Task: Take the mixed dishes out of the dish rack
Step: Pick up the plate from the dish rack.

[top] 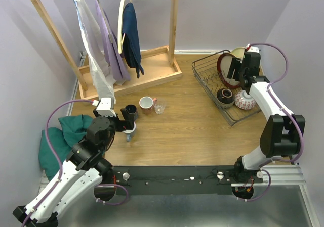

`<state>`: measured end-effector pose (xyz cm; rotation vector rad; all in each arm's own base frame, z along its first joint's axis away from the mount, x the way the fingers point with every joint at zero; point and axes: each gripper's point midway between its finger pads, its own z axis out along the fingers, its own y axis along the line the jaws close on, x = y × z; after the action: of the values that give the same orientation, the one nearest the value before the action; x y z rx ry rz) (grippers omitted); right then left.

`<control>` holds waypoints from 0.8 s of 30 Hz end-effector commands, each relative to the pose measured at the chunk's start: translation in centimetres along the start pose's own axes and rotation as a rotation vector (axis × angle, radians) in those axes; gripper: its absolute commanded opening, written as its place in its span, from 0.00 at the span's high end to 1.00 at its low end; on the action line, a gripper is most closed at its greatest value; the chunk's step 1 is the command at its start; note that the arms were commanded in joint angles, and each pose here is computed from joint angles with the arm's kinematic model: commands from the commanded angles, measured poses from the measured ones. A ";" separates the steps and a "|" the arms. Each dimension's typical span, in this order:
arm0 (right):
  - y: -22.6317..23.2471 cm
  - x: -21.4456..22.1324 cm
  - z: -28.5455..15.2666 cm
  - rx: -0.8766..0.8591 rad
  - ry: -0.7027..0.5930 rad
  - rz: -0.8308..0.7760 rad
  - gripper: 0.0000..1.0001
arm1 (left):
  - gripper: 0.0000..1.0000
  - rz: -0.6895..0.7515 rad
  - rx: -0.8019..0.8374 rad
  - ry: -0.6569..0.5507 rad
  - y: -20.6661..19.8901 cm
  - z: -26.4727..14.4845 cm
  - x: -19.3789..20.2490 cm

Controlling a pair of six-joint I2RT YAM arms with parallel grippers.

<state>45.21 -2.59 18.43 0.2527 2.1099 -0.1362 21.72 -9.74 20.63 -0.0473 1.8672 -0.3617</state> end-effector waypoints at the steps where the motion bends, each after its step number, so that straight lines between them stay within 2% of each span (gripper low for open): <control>1: 0.7 -1.1 1.0 -0.047 -0.016 -0.052 0.23 | 0.01 0.002 -0.011 -0.032 0.1 0.1 -0.9; 7: 1.2 -0.7 1.5 -0.080 0.003 -0.085 0.25 | 0.01 0.002 -0.014 -0.029 0.2 0.2 -0.8; 11: 0.4 -1.1 2.1 -0.033 -0.005 -0.120 0.22 | 0.01 0.005 -0.016 -0.026 0.2 0.2 -0.7; 15: -0.4 -1.8 2.6 0.005 -0.021 -0.197 0.20 | 0.01 0.004 -0.016 -0.025 0.2 0.2 -0.6; 24: -0.6 -2.8 3.3 0.004 -0.058 -0.329 0.20 | 0.01 0.005 -0.020 -0.028 0.3 0.2 -0.7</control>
<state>46.66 -3.19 16.87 -0.0214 2.1820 -0.2612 21.78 -9.71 20.52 -0.0418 1.8713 -0.3538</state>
